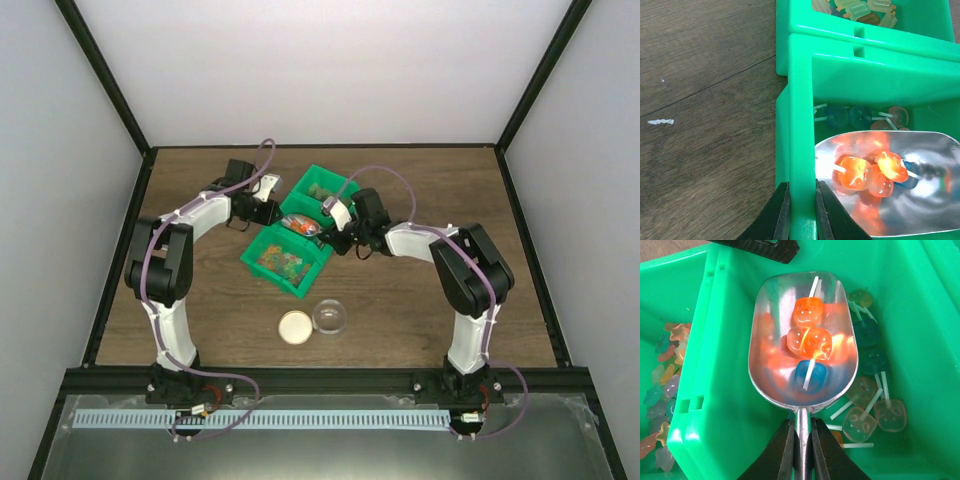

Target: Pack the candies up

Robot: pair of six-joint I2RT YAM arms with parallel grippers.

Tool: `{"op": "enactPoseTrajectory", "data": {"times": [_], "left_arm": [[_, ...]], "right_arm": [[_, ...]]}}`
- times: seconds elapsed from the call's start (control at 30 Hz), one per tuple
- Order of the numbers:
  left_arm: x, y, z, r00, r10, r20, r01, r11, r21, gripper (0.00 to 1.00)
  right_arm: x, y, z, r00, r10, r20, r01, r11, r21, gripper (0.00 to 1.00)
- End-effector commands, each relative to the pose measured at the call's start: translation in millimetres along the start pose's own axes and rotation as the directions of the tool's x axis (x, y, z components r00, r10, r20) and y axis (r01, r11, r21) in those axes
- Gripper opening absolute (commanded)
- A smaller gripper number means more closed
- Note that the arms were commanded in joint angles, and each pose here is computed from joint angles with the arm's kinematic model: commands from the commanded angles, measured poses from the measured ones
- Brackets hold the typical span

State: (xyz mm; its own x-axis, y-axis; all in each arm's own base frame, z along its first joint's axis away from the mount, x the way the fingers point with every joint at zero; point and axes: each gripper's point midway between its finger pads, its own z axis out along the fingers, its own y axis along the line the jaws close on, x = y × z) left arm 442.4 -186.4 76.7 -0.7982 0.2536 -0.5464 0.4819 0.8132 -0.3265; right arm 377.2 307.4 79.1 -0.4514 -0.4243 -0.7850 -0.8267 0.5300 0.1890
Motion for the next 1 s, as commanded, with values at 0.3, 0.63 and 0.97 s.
{"op": "enactPoseTrajectory", "data": {"times": [0.3, 0.63, 0.97], "left_arm": [[-14, 10, 0, 1.0, -0.004, 0.024, 0.005, 1.0, -0.029, 0.04], [-45, 0, -21, 0.995, 0.068, 0.077, -0.068, 0.998, -0.002, 0.53], [-60, -16, -59, 0.986, 0.117, 0.122, -0.126, 0.99, 0.065, 1.0]], "right_arm": [[-36, -2, -40, 0.992, -0.088, 0.091, 0.085, 0.996, 0.04, 0.01], [-45, -6, -111, 0.973, -0.184, 0.142, 0.188, 0.982, -0.012, 0.01], [-36, 26, -188, 0.907, -0.388, 0.161, 0.405, 0.91, -0.085, 0.01]]}}
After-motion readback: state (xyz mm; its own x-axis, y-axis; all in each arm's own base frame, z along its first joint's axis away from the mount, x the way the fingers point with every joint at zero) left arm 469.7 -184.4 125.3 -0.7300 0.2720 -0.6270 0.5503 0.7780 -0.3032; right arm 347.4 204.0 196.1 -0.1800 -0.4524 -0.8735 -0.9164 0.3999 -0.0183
